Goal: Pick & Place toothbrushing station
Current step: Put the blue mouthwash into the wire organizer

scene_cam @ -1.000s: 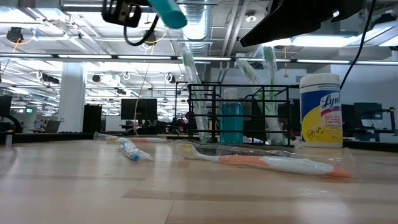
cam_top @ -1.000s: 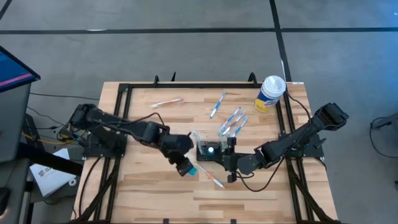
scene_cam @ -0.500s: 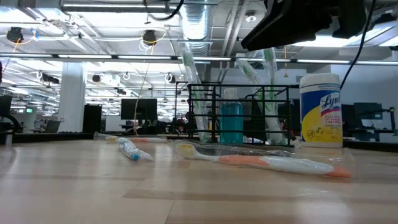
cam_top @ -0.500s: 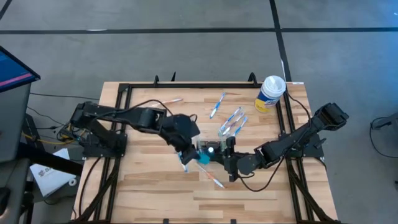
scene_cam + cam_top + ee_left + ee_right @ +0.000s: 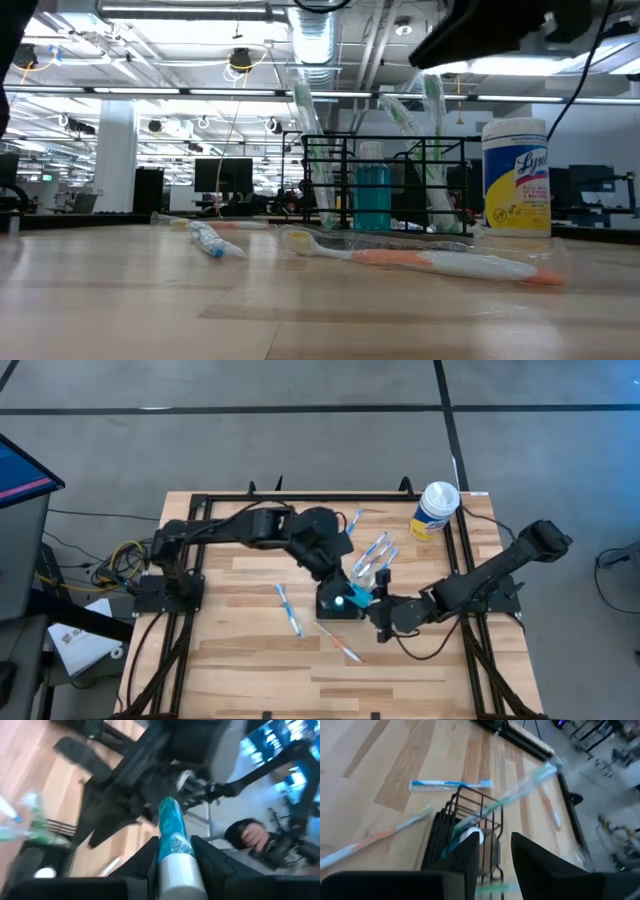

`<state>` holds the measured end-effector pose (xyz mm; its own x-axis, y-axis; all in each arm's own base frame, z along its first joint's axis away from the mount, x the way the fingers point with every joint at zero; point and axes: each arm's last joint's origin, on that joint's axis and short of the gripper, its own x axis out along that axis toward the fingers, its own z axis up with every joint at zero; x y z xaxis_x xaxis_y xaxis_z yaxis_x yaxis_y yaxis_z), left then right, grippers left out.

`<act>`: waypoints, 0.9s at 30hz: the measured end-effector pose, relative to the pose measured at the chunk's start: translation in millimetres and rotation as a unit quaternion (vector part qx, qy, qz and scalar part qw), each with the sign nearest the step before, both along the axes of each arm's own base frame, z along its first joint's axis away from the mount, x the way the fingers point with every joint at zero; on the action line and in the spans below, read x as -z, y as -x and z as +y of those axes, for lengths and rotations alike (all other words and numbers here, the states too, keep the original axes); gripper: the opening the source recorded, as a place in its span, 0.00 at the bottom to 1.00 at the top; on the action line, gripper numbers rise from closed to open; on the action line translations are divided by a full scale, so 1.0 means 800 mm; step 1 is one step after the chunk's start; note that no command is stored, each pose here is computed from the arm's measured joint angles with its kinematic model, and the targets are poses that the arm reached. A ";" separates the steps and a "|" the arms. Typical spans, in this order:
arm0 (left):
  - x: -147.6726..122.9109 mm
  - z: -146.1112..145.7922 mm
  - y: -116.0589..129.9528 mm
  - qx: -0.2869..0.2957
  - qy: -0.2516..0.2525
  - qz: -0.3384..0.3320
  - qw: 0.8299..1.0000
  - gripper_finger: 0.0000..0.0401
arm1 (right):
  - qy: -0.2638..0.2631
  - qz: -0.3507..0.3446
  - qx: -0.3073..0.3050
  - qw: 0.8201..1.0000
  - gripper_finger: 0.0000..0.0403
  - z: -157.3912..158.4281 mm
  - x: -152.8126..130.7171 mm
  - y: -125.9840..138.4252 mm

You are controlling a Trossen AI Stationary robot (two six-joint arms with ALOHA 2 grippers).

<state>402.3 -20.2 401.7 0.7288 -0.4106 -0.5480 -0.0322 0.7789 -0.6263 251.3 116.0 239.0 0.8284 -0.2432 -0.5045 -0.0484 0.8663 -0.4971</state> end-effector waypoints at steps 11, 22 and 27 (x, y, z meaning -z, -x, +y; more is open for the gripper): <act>0.044 0.006 0.004 -0.032 -0.043 0.159 0.986 0.21 | -0.068 0.025 0.052 0.996 0.26 -0.010 -0.013 0.036; 0.081 0.001 -0.007 -0.050 -0.075 0.234 0.968 0.21 | -0.055 0.050 0.058 0.996 0.26 -0.006 0.003 0.028; 0.095 0.000 -0.016 -0.047 -0.076 0.246 0.965 0.21 | -0.057 0.047 0.059 0.996 0.26 -0.007 0.003 0.028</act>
